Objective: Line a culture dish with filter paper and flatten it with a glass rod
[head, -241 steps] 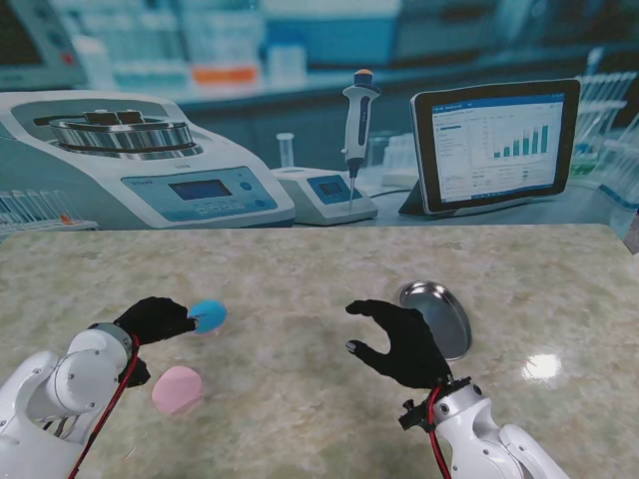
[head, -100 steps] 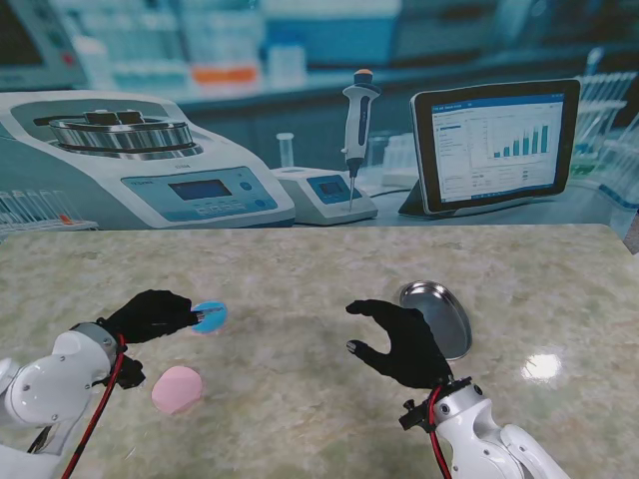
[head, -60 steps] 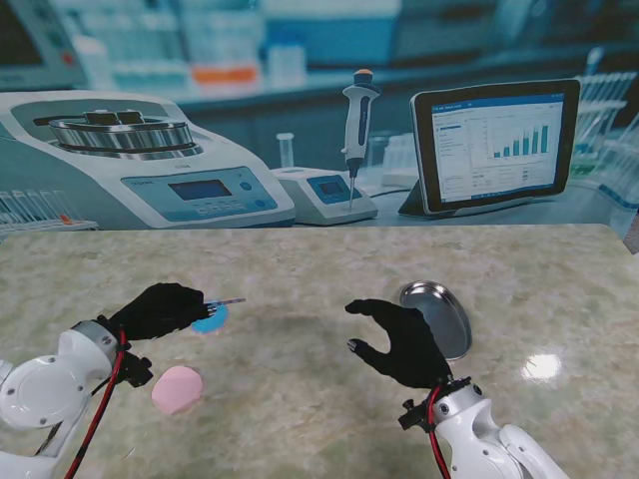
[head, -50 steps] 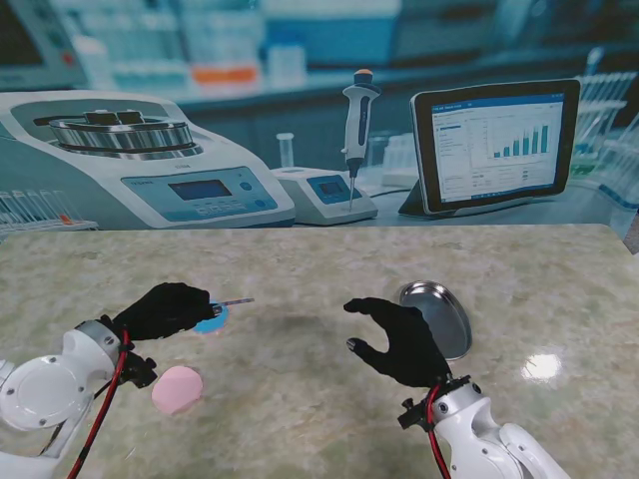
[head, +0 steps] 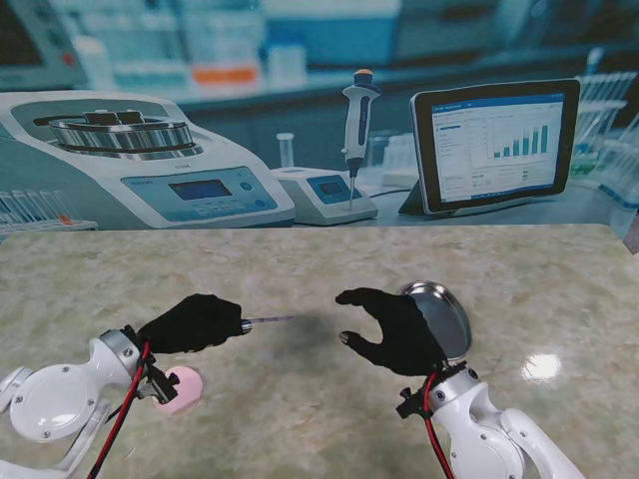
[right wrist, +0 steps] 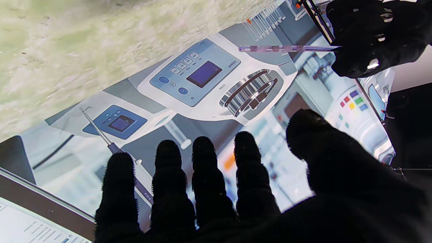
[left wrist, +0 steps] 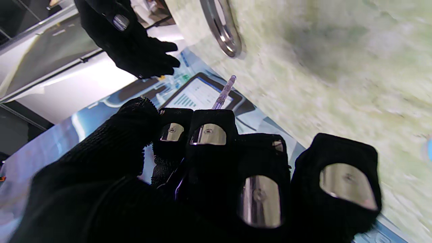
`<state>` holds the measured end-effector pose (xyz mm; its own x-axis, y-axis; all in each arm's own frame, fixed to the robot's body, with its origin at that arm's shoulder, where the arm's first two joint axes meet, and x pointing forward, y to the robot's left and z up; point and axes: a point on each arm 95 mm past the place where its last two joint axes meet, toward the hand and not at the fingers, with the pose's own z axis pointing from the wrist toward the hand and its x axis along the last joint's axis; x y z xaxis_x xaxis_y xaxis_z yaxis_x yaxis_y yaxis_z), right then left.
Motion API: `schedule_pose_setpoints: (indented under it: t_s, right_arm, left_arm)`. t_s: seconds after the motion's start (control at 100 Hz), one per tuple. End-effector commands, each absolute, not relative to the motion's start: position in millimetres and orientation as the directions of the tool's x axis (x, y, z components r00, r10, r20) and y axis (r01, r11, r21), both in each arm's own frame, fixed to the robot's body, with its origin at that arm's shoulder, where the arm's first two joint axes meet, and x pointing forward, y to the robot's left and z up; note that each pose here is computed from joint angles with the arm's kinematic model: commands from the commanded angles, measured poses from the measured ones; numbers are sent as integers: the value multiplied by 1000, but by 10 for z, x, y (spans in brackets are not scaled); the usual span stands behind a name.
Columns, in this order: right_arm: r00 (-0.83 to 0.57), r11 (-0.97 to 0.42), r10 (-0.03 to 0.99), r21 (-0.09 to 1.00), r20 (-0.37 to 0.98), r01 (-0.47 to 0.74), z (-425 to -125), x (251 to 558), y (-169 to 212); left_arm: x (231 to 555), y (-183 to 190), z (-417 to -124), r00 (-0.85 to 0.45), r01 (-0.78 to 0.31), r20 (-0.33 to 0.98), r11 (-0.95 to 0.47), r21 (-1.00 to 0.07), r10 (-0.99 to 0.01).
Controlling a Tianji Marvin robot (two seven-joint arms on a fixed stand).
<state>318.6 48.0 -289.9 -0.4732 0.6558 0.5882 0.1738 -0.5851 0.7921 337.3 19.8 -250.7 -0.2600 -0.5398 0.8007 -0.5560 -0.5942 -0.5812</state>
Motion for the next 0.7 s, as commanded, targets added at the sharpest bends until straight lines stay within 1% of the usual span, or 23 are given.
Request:
schedule_pose_setpoints:
  t_s: [0.0, 0.37, 0.69]
  right_arm:
    - [-481, -582, 651, 793, 587, 180, -2860, 3193, 516]
    - [-528, -556, 619, 799, 582, 229, -2836, 3243, 702]
    - [-554, -548, 586, 793, 592, 267, -2856, 3269, 847]
  left_arm:
    - [3321, 130, -2493, -272, -577, 808, -584, -571, -522]
    - [3219, -29, -2462, -289, -620, 845, -585, -523, -449]
    - [3166, -143, -2437, -292, -640, 856, -578, -506, -426]
